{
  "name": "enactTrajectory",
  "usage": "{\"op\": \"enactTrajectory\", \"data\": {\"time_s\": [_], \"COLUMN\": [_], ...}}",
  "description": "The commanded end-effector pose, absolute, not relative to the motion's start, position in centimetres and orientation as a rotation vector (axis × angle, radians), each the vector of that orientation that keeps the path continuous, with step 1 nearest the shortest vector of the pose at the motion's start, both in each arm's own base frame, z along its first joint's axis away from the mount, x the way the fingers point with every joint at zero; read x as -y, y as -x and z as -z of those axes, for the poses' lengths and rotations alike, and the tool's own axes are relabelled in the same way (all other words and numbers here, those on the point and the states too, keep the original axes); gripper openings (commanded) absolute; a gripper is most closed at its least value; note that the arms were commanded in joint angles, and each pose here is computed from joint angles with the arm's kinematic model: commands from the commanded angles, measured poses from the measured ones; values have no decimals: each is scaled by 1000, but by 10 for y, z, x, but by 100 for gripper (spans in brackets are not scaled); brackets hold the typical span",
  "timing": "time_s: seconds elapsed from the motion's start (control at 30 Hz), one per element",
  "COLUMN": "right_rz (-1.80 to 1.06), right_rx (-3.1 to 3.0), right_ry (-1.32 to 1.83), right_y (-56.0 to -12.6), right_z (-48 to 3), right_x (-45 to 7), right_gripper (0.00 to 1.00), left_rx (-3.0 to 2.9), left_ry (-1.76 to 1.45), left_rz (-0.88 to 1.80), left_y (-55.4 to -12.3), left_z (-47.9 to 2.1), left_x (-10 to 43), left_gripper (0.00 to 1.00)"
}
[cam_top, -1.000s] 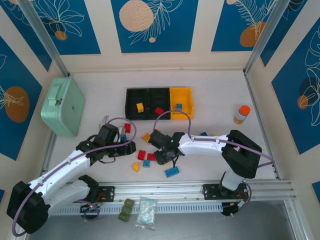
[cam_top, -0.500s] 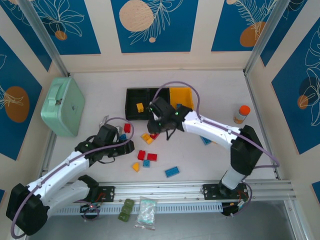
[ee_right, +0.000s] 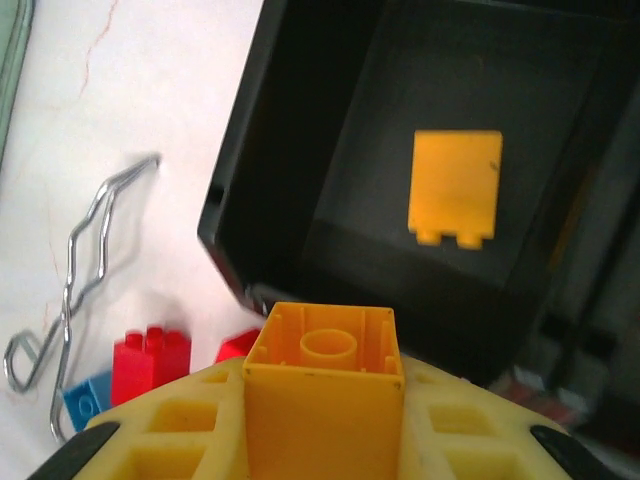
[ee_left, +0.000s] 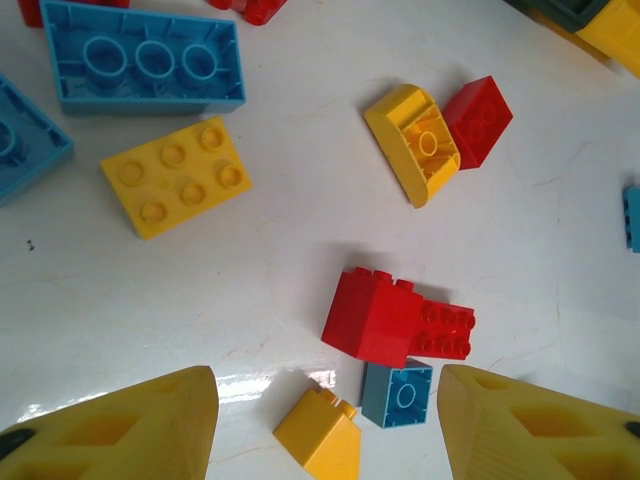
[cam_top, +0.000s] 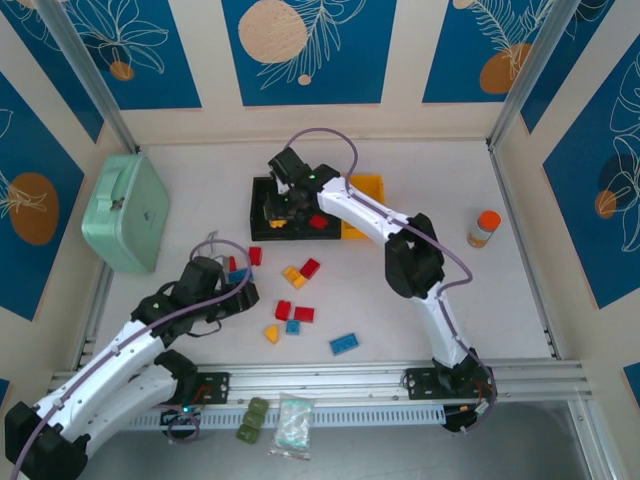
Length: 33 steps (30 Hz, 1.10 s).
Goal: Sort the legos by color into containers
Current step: Place the lego in the container.
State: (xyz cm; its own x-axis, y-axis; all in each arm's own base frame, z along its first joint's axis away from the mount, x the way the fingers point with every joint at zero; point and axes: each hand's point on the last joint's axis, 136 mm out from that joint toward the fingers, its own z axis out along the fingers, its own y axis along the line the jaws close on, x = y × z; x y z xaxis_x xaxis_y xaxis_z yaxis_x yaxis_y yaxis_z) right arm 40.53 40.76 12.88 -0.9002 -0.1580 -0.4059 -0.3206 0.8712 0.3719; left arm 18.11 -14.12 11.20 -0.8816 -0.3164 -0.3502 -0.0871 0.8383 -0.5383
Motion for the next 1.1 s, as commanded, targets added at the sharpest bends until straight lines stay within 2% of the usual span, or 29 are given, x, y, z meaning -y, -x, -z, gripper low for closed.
{"op": "enactTrajectory", "data": {"time_s": [0.0,0.27,0.37,0.47,0.63,0.93,1.07], "right_rz": [-664,-671,-672,-678,-681,-694,-665], "right_rx": [-2733,-2762,-2762,-2751,-2696,-2559,-2577], "right_ry": [325,264,242,238,281,380,382], "right_y": [-408,-431,-436,-437,-434,-381,-347], "right_z": [-126,-106,-104,-112,-145,-211,-207], "right_x": [-415,-426,-425,-424,-421,-390,-360], "right_gripper": [28,32,38,46,49,49,50], "left_rx": [-2607,-2606,-2607,-2609,-2617,-2614,-2615], "left_ry": [354,374,379,377,388,298,213], "left_rz": [686,678,674,667,650,711,797], "left_y": [-175,-171,-170,-171,-173,-183,-185], "left_z": [-105,-101,-100,-99,-98,-102,-104], "left_x": [132,127,126,126,126,143,159], "left_gripper": [60,60,60,60,60,61,61]}}
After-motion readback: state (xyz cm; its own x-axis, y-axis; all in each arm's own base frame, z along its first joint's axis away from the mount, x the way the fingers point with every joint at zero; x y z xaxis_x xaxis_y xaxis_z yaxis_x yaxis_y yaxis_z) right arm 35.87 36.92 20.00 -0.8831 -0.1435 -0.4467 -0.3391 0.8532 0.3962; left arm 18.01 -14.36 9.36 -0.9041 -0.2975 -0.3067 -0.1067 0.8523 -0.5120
